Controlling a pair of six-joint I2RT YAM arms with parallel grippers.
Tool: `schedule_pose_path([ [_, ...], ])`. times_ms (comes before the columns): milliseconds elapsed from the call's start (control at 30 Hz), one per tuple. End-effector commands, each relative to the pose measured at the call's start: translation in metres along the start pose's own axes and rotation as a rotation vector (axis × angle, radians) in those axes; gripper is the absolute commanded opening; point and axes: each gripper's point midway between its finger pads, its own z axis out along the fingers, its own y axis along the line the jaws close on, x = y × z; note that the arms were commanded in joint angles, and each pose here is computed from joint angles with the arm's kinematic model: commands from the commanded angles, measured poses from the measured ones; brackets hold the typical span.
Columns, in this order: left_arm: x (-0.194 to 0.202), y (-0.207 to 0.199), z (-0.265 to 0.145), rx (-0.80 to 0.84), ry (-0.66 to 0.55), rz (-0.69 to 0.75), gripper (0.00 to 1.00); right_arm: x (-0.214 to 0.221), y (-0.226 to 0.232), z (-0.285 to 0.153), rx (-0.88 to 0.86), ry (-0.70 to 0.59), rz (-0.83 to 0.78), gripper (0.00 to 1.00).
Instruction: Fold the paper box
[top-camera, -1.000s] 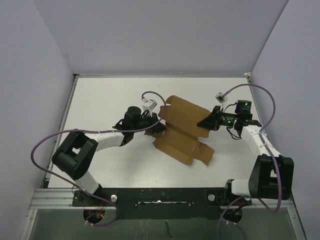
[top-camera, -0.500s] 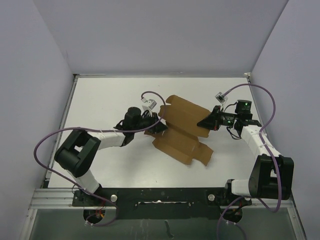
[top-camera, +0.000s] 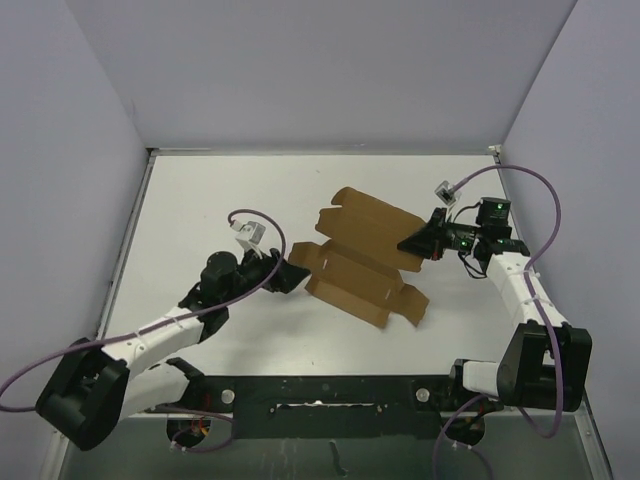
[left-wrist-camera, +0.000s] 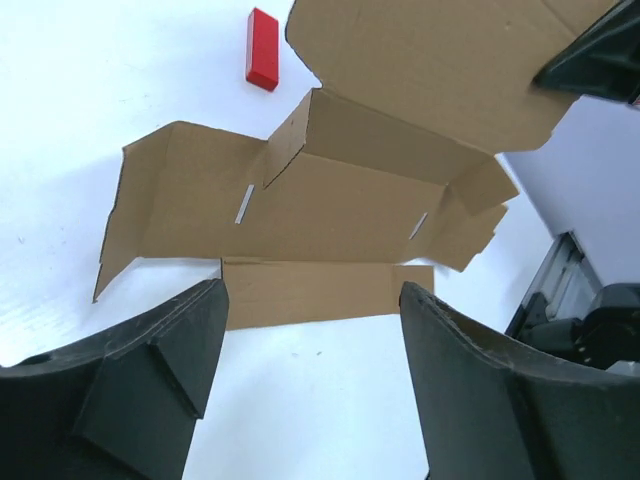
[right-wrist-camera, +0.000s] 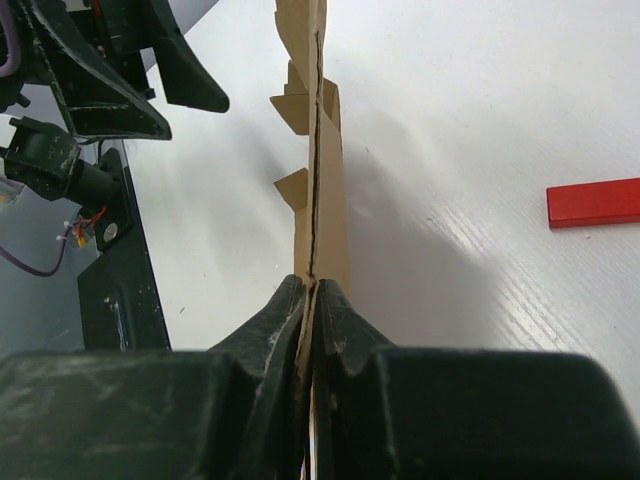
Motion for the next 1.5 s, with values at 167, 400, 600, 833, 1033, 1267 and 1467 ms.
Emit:
schedule_pose_path([
  [167,0.024,0.029,-0.018,-0.131,0.011,-0.066,0.74,-0.021,0.013,-0.004,-0.058,-0.033,-0.099,0.0],
  [400,0.036,0.038,0.01,-0.134,0.052,-0.088,0.64,-0.019,0.011,-0.004,-0.062,-0.029,-0.093,0.0],
  [600,0.049,0.036,0.035,-0.086,0.095,-0.105,0.56,-0.018,0.008,-0.004,-0.055,-0.026,-0.091,0.0],
  [833,0.027,0.018,0.019,-0.007,0.008,-0.1,0.54,-0.027,0.005,-0.015,0.038,0.008,-0.223,0.0],
  [1033,-0.005,0.019,-0.019,-0.063,-0.072,-0.073,0.68,-0.05,0.022,-0.028,0.087,0.006,-0.334,0.0],
  [1267,-0.038,0.01,-0.016,-0.01,-0.134,-0.035,0.71,-0.074,0.039,-0.043,0.054,0.019,-0.34,0.0],
  [1467,-0.092,0.013,-0.015,0.056,-0.185,-0.011,0.5,-0.084,0.065,-0.053,0.028,0.034,-0.395,0.0],
])
